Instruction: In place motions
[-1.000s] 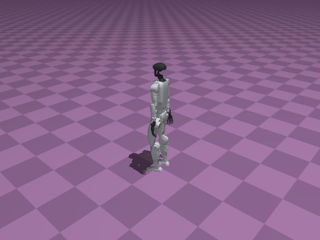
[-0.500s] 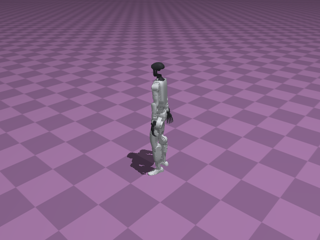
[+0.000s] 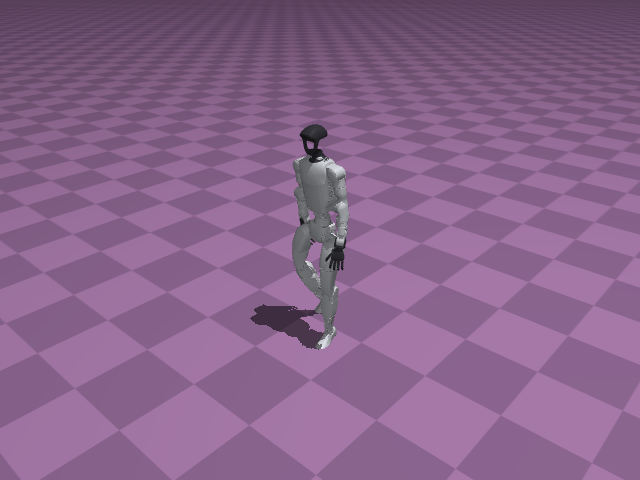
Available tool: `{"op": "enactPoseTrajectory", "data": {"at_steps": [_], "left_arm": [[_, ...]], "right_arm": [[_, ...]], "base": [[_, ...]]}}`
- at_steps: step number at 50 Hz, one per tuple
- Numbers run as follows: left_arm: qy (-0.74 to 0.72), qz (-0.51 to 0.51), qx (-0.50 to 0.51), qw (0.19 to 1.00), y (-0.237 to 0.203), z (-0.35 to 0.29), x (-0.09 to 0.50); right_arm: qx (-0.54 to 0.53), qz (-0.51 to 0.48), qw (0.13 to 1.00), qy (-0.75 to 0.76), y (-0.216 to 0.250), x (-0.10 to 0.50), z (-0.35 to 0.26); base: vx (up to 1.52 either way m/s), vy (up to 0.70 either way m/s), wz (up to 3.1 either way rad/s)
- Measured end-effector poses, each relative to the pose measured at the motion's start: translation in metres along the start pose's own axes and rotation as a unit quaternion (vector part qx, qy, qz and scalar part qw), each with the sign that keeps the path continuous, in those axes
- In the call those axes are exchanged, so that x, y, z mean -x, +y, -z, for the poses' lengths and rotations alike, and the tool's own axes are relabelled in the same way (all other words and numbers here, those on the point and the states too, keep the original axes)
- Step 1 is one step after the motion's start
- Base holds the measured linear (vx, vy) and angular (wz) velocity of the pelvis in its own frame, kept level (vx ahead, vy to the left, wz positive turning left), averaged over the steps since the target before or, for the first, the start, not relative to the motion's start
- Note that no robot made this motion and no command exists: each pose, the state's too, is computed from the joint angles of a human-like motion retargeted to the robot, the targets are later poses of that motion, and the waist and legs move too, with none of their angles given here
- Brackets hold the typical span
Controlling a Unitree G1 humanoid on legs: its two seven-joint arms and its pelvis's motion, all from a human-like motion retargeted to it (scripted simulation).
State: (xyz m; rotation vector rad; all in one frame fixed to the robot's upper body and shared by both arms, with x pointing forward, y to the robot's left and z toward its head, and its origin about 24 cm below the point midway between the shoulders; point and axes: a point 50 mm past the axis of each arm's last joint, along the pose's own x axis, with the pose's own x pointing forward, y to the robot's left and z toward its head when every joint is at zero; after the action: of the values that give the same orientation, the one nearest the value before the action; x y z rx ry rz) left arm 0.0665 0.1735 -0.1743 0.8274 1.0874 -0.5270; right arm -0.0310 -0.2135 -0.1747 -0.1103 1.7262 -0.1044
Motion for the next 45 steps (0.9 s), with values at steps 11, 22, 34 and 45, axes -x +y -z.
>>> {"op": "enactPoseTrajectory", "data": {"at_steps": [11,22,34,45], "left_arm": [[0.174,-0.015,0.076,0.982,-0.002,0.072,0.020],[0.220,-0.006,0.057,0.974,-0.006,0.095,0.031],[0.175,0.015,0.051,0.983,-0.007,0.060,0.016],[0.143,-0.007,0.030,0.989,0.009,0.053,0.010]], "right_arm": [[0.088,-0.004,0.993,-0.074,0.023,0.004,-0.041],[0.127,0.047,0.987,-0.084,0.018,0.004,-0.041],[0.106,0.021,0.989,-0.099,0.023,0.005,-0.049],[0.085,0.021,0.992,-0.089,0.013,0.006,-0.053]], "base": [[0.11,0.08,1.90],[0.08,-0.01,0.35],[-0.09,-0.08,-0.97],[-0.14,-0.17,-2.76]]}}
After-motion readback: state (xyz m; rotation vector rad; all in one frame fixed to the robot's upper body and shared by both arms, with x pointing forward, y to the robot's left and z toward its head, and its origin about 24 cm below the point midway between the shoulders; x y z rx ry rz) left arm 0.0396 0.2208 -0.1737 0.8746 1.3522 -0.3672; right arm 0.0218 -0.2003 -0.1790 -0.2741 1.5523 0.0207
